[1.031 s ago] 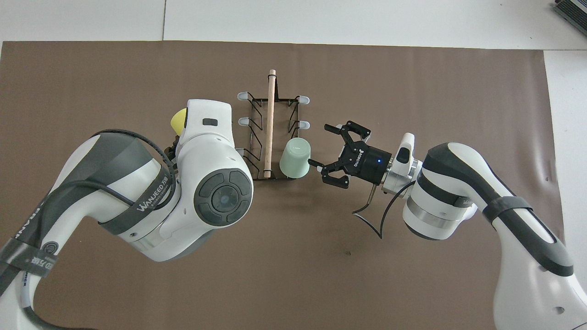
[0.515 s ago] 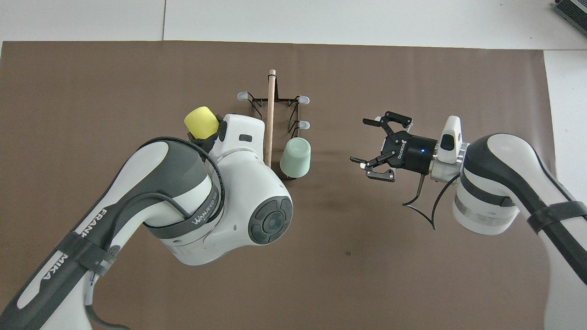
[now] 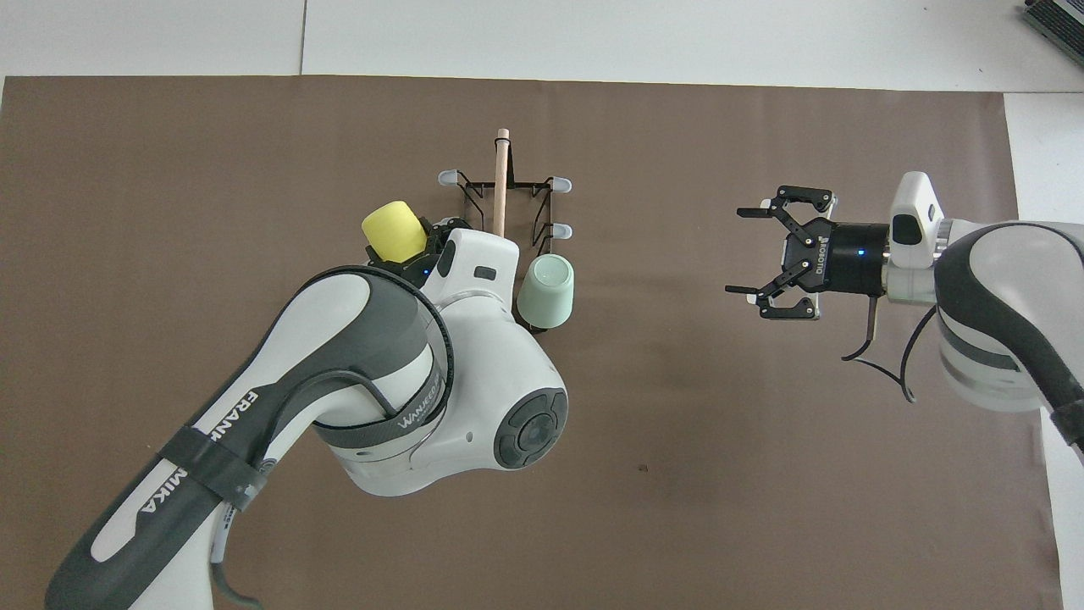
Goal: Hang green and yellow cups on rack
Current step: 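Hang the yellow cup on a rack peg while the right gripper withdraws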
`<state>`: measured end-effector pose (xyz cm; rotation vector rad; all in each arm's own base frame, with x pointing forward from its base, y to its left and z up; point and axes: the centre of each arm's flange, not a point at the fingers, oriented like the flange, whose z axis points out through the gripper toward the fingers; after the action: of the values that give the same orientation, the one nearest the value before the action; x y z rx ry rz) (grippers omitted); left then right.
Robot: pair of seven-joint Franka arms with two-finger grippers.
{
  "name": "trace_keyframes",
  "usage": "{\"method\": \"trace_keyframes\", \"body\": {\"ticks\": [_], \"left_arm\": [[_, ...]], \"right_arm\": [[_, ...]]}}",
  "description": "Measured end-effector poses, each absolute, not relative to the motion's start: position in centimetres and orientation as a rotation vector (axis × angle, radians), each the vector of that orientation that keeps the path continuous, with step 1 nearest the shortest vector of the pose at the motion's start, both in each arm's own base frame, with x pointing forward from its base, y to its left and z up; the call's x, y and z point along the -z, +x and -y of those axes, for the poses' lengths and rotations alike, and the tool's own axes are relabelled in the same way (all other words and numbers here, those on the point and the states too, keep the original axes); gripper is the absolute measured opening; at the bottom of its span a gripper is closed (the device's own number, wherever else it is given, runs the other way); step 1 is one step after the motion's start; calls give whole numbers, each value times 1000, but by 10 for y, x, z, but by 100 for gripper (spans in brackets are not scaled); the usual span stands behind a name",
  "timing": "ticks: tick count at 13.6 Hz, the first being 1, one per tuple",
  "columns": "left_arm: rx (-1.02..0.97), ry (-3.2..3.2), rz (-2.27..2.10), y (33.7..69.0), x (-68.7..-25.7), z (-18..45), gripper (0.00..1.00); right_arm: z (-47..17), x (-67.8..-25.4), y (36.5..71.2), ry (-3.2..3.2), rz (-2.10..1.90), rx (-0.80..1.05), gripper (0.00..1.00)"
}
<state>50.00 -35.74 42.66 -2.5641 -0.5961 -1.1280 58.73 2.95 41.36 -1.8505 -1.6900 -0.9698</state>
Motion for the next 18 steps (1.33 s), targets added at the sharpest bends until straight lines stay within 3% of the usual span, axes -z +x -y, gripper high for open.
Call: {"method": "trace_keyframes", "body": {"ticks": [15, 18], "left_arm": [[1152, -2546, 657, 466, -404, 388, 70], [1152, -2538, 650, 461, -404, 392, 99]], "right_arm": [[44, -476, 580, -1959, 2013, 536, 100], [46, -483, 578, -1977, 2013, 514, 100]]}}
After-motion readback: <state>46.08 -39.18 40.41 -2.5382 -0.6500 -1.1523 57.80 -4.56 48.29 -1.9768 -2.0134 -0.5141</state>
